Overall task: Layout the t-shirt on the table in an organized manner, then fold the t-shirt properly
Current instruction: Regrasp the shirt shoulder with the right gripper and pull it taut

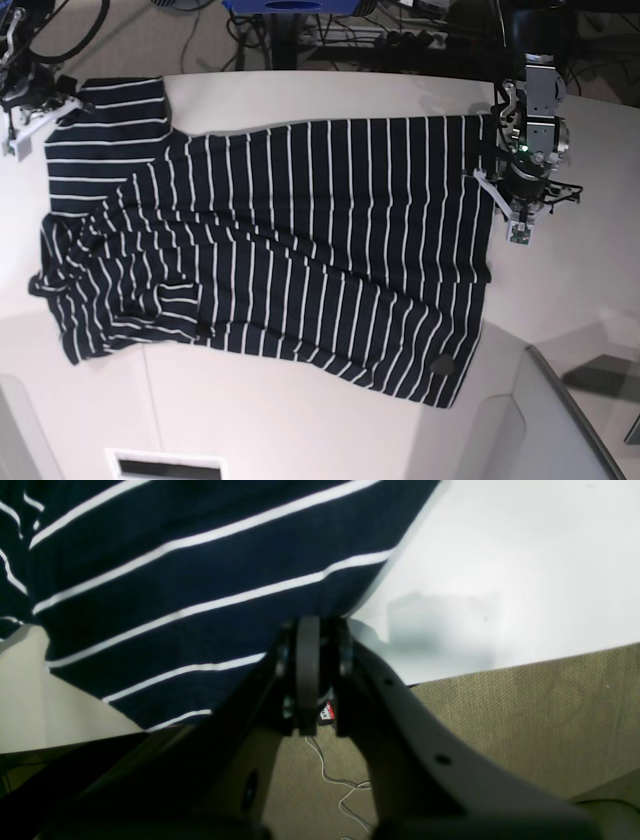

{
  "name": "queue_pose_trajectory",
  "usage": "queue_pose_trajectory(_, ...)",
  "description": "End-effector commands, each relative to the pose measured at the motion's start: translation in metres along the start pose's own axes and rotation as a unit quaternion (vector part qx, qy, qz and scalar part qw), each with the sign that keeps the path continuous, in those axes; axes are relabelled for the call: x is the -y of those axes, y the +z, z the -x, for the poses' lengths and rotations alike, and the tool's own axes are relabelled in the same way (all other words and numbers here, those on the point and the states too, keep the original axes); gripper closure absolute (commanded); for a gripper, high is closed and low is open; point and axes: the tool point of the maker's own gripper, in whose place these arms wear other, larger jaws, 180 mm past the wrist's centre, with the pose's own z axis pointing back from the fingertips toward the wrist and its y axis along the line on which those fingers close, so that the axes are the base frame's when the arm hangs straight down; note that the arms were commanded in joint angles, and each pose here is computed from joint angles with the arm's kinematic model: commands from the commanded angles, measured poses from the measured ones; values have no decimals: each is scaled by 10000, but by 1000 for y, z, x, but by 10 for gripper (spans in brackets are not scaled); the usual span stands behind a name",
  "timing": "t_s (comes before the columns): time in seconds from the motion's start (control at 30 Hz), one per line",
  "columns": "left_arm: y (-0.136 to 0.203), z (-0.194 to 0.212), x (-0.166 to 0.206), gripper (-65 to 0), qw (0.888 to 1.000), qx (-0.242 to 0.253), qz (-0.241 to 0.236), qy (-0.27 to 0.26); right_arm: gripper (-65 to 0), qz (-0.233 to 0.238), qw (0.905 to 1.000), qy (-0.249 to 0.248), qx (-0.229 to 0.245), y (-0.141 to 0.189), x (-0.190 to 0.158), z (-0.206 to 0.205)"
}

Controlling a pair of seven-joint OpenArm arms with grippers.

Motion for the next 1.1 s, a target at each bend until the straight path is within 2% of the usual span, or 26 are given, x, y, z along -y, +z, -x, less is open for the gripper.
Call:
queue_pose_trajectory(0.0,0,-12,-11,0,9998,181,-122,-38,-35,43,9998,114,128,7,3,-12)
queue_pose_trajectory(0.2,0,-12,-11,0,9998,181,-122,-38,-35,-2,9985,521,136,19,-23,-35)
queue_pose_trajectory(0.4,0,-12,-11,0,9998,174,-120,-40,-35,-115,9974,669,225,13,-64,-57)
queue_pose_trajectory(0.5,0,-12,-11,0,9998,174,-120,-40,-35,-158,9976,663,142,8,-77,-55)
queue_pose_trajectory(0.57,2,-6,-9,0,9999,125,-102,-56,-41,-77,9987,466,185,9,-71,-55)
queue_pose_trajectory(0.7,2,-5,-13,0,9998,117,-125,-84,-59,316,9988,-207,325,22,-25,-55)
queue_pose_trajectory(0.77,2,-4,-14,0,9998,103,-130,-100,-147,436,9977,-381,349,26,-12,-50)
queue_pose_trajectory(0.8,3,-1,-13,0,9998,82,-123,-105,-210,476,9974,-409,348,27,-8,-47)
queue_pose_trajectory(0.87,4,-2,-13,0,9998,105,-125,-112,-377,465,9979,-364,268,25,-6,-40)
queue_pose_trajectory(0.93,4,-3,-13,0,9998,113,-127,-115,-489,325,9992,-171,179,19,-8,-32)
queue_pose_trajectory(0.97,4,-3,-13,0,9998,113,-127,-115,-498,260,9995,-110,173,15,-8,-29)
queue_pose_trajectory(1.07,4,-1,-13,0,9998,90,-121,-113,-453,176,9996,-234,-55,-1,-3,-8)
